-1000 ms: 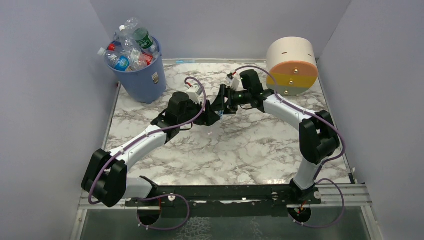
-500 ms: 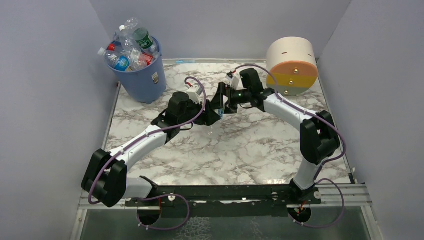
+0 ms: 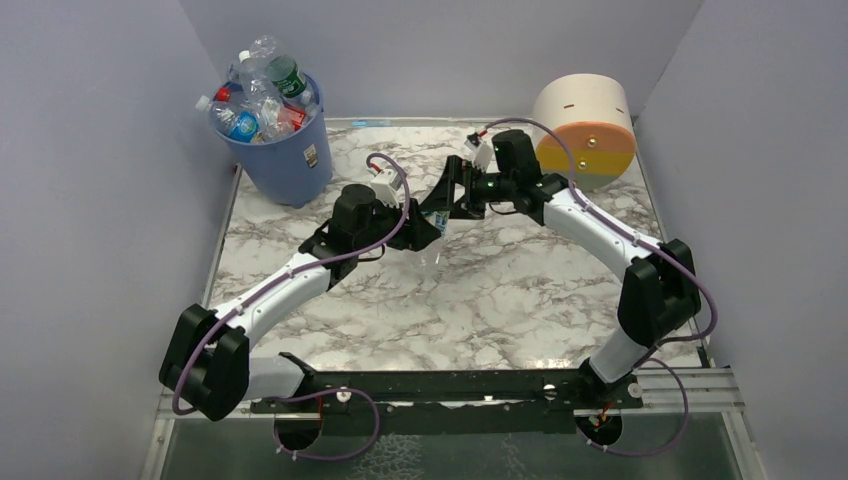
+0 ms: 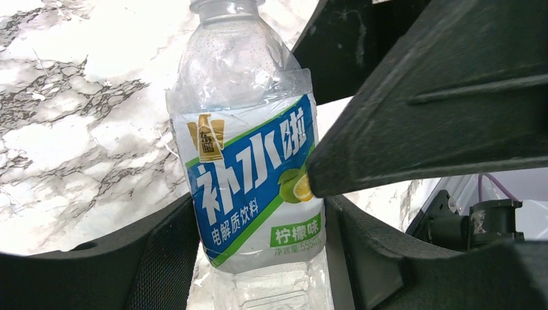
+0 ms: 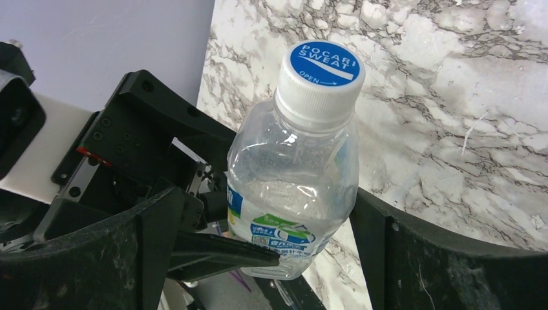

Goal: Put the plastic bottles in the bin
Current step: Pick up the plastic bottle at the center of the board, then place the plastic bottle in the trash bin.

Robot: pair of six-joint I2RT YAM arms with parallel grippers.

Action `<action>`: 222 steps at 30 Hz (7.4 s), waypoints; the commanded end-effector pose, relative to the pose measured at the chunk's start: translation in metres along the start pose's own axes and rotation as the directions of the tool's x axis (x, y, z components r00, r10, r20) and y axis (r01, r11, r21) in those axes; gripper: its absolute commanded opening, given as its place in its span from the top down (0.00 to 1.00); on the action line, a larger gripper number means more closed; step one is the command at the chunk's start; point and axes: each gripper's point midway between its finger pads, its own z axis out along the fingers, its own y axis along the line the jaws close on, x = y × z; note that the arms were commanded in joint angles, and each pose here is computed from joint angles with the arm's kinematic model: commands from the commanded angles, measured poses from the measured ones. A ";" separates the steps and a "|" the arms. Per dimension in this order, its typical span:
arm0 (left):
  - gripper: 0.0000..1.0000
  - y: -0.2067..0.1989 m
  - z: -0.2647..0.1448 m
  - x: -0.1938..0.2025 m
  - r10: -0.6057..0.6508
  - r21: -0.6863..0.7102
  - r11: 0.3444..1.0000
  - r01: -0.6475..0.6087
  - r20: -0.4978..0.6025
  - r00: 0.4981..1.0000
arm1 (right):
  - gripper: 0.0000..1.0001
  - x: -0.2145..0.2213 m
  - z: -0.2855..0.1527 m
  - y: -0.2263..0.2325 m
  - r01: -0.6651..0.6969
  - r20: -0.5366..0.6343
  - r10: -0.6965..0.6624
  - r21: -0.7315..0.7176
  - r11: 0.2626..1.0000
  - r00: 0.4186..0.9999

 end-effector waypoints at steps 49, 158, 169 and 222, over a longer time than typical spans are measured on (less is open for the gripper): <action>0.37 -0.064 -0.163 -0.185 0.253 -0.291 0.946 -0.144 0.383 0.888 | 0.01 -0.018 -0.064 0.011 0.037 0.140 -0.045 0.062 0.997 0.989; 0.39 0.273 -0.191 -0.321 0.250 -0.596 0.793 0.127 0.508 0.824 | 0.01 0.030 -0.034 -0.031 -0.058 -0.008 0.058 -0.032 0.998 0.998; 0.39 0.263 -0.188 -0.292 0.247 -0.568 0.814 0.123 0.529 0.812 | 0.00 0.032 -0.035 -0.030 -0.062 -0.013 0.062 -0.042 0.997 0.998; 0.13 0.235 -0.205 -0.293 0.253 -0.572 0.812 0.120 0.529 0.810 | 0.00 0.039 -0.048 -0.014 -0.051 -0.012 0.051 -0.083 0.995 0.999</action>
